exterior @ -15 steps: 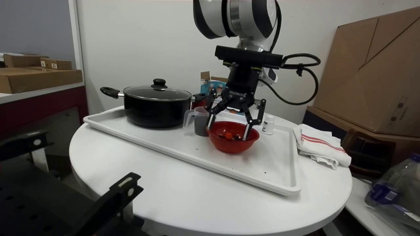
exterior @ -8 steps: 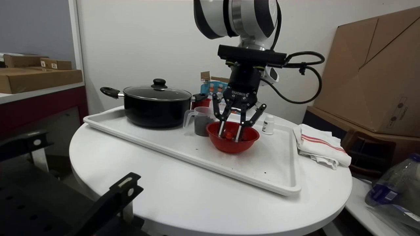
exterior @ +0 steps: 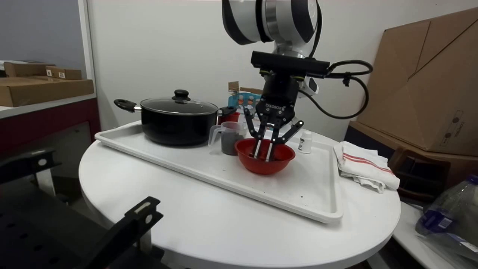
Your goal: Use the spoon to scoop some things from the bowl and put in the jug
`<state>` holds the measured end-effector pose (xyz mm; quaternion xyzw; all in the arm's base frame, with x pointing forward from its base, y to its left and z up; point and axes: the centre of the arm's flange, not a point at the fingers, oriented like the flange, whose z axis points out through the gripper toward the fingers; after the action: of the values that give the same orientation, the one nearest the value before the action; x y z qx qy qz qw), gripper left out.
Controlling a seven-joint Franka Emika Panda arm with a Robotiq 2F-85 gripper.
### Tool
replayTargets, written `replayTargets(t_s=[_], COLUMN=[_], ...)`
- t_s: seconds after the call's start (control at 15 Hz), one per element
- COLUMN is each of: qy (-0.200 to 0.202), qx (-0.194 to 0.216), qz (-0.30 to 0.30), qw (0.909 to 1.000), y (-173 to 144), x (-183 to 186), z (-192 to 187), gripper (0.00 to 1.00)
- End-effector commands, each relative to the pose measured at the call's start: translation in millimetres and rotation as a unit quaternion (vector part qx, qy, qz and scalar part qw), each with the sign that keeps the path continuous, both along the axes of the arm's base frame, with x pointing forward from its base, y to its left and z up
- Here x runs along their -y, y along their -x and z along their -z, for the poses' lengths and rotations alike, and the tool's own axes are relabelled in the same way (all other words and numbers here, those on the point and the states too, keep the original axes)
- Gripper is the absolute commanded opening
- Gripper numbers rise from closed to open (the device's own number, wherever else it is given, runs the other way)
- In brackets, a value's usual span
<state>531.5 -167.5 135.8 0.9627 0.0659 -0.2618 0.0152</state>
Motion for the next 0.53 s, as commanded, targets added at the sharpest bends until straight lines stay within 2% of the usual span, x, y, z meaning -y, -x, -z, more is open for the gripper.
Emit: replayTargets(t_s=[0.0, 0.27, 0.47], qy=[-0.011, -0.013, -0.029], qx=[-0.001, -0.003, -0.023], qz=[-0.016, -0.035, -0.049], qw=[0.9998, 0.9993, 0.9981], y=[-7.4, -3.0, 4.0], x=[1.1, -10.7, -18.8], z=[-8.1, -18.0, -24.8], gripper=[0.05, 0.05, 0.05])
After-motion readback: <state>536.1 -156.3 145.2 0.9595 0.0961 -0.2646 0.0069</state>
